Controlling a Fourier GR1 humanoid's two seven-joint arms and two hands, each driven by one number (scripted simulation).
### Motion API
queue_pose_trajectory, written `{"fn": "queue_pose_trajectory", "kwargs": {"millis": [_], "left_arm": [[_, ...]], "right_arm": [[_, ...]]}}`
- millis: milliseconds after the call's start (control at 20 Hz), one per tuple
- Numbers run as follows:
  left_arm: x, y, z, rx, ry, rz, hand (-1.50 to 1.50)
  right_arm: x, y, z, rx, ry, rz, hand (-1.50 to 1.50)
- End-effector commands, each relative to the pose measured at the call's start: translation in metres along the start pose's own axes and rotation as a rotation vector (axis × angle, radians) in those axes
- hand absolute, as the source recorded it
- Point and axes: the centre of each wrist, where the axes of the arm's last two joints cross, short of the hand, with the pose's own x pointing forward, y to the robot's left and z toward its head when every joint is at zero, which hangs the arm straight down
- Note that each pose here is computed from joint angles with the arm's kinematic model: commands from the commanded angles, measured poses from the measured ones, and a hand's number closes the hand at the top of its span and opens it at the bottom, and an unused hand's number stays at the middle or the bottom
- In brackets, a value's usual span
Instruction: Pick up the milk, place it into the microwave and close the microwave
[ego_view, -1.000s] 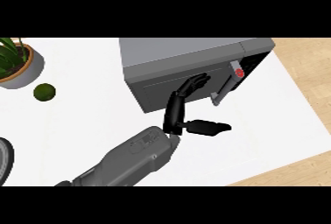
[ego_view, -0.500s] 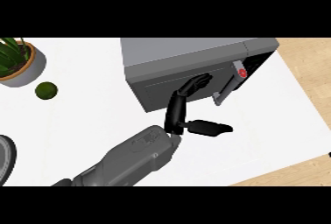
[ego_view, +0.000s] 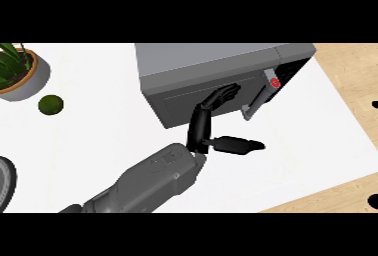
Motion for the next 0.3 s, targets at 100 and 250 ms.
{"fn": "queue_pose_trajectory", "kwargs": {"millis": [100, 250], "left_arm": [[0.006, 0.009, -0.028, 0.086, -0.001, -0.020, -1.50], [0.001, 0.011, -0.024, 0.100, 0.004, -0.026, -1.50]], "right_arm": [[-0.005, -0.010, -0.005, 0.012, 0.013, -0.066, -1.50], [-0.004, -0.020, -0.007, 0.001, 0.009, -0.064, -1.50]]}}
